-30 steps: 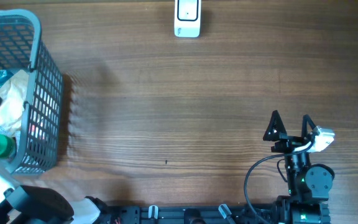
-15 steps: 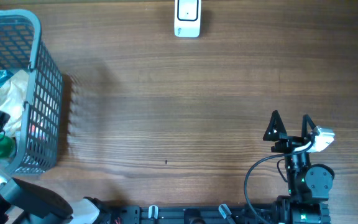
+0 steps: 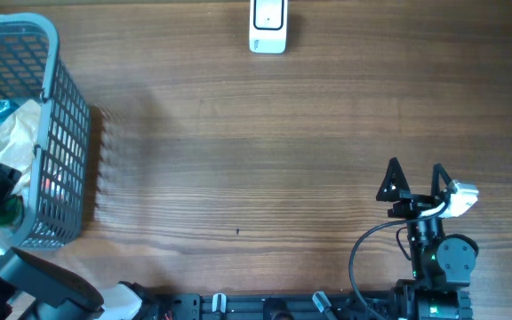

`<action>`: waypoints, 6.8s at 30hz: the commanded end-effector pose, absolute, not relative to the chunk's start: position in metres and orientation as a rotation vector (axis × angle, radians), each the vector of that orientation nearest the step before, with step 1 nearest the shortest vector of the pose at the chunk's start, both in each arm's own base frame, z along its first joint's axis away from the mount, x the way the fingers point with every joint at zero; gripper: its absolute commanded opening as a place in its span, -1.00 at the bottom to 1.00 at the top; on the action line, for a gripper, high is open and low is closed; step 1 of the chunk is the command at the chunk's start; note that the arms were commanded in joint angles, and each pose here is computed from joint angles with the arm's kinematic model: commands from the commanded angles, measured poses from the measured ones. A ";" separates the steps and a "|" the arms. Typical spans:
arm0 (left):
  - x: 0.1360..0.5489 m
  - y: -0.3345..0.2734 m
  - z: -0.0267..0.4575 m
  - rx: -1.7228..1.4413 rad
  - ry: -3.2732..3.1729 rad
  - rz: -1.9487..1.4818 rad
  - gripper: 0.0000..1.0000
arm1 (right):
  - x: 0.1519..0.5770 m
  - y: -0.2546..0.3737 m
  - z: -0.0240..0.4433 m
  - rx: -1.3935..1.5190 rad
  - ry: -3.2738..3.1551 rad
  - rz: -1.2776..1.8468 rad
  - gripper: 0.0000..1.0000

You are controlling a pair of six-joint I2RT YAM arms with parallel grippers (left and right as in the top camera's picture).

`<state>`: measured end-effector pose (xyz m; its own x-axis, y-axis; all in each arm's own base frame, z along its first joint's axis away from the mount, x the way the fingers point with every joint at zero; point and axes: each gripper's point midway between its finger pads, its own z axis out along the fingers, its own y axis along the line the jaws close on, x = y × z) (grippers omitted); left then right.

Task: Scan the item barcode
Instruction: 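Move the left gripper over the basket and lower toward the green jar, then close the left gripper on the green-capped jar and lift it, then carry the green jar out and set it on the table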

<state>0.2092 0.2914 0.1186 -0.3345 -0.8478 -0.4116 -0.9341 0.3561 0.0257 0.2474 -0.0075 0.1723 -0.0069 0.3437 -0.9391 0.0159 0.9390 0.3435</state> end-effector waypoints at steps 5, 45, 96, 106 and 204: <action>0.216 0.299 0.103 -1.570 2.236 0.362 1.00 | 0.247 -0.010 0.174 0.289 1.553 0.248 1.00; 0.223 0.296 0.072 -1.706 2.197 0.262 0.50 | 0.247 -0.010 0.174 0.289 1.553 0.248 1.00; 0.227 0.298 0.060 -1.713 2.209 0.242 0.33 | 0.247 -0.010 0.174 0.289 1.553 0.248 1.00; 0.233 0.287 0.071 -1.732 2.168 0.144 0.27 | 0.247 -0.010 0.174 0.289 1.553 0.248 1.00; 0.420 -0.043 0.218 -0.470 2.175 -0.468 0.35 | 0.247 -0.010 0.174 0.289 1.553 0.248 1.00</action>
<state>0.4098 -0.0498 0.2502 -0.5471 -0.5266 -0.6507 -0.1121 0.8164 -0.5665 0.2474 -0.0075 0.1723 -0.0069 0.3433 -0.9392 0.0159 0.9391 0.3432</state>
